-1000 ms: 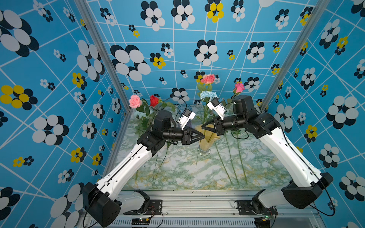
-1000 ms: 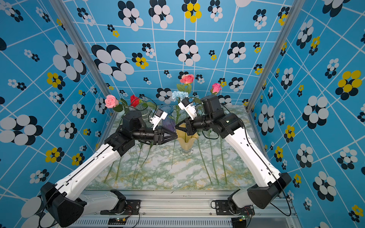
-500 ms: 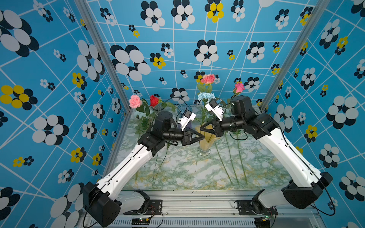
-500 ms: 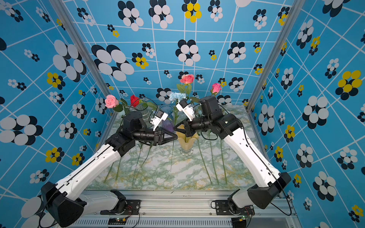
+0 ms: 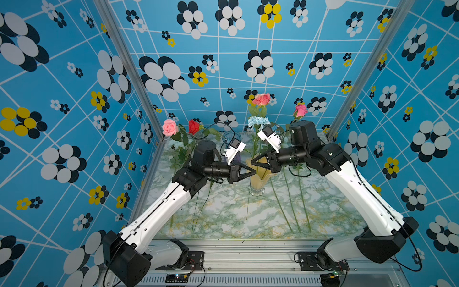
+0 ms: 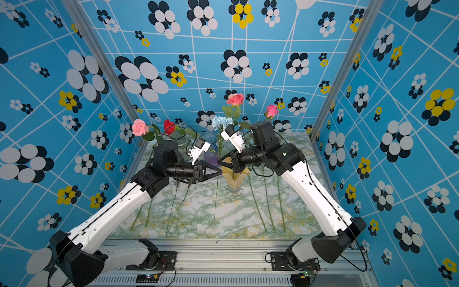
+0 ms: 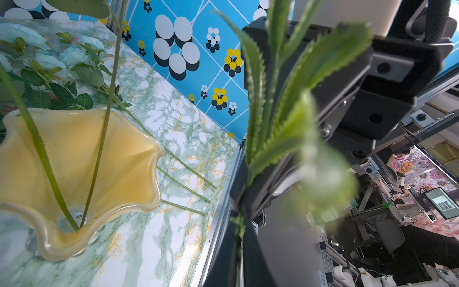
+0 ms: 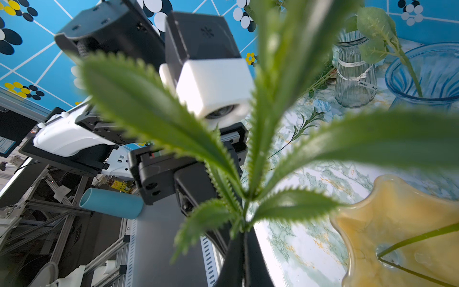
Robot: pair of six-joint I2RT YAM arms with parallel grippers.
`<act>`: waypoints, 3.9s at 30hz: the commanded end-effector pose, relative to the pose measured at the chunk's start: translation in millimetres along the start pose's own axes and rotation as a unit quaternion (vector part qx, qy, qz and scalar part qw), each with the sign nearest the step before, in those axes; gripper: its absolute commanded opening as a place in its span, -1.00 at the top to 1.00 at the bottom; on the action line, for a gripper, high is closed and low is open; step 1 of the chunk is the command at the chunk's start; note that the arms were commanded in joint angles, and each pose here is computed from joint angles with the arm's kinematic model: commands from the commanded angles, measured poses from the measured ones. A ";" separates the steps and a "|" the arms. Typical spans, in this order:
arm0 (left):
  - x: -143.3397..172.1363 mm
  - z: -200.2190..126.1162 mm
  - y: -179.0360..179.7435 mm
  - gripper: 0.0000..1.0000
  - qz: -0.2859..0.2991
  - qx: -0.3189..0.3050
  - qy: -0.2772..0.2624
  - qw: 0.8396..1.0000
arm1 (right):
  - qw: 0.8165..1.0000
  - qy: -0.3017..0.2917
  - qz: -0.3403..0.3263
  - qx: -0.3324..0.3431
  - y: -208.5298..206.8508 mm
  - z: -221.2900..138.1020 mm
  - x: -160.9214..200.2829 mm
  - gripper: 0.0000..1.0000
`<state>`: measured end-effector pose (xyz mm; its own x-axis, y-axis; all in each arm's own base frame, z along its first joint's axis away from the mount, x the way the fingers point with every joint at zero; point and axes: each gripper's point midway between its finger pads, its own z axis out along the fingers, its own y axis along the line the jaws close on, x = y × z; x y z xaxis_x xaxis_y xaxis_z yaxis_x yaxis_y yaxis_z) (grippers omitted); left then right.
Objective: Pick out blue flowers from the vase
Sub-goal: Place the flower at the center of the board.
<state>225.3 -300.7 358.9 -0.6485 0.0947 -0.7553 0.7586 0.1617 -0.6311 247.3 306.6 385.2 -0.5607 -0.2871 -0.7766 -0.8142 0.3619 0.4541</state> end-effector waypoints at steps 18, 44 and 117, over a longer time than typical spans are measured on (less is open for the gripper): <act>1.3 -17.5 -7.7 1.00 0.056 -0.080 0.006 0.995 | 0.999 -0.010 -0.007 0.045 -5.1 -14.3 17.5 -0.20; 5.3 -75.7 12.2 1.00 0.046 -0.284 0.016 0.958 | 0.904 -0.141 -0.004 0.404 -103.9 -113.5 91.5 -0.98; 214.7 -83.3 275.3 1.00 -0.214 -0.487 0.284 0.798 | 0.806 -0.212 0.142 0.534 -209.2 -103.7 231.6 -0.91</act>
<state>275.6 -153.8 36.4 -0.9733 0.2037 -0.1062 0.2203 0.9585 -0.1808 269.4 75.3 152.4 -0.4342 0.1734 -0.8839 0.0414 0.9841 0.1727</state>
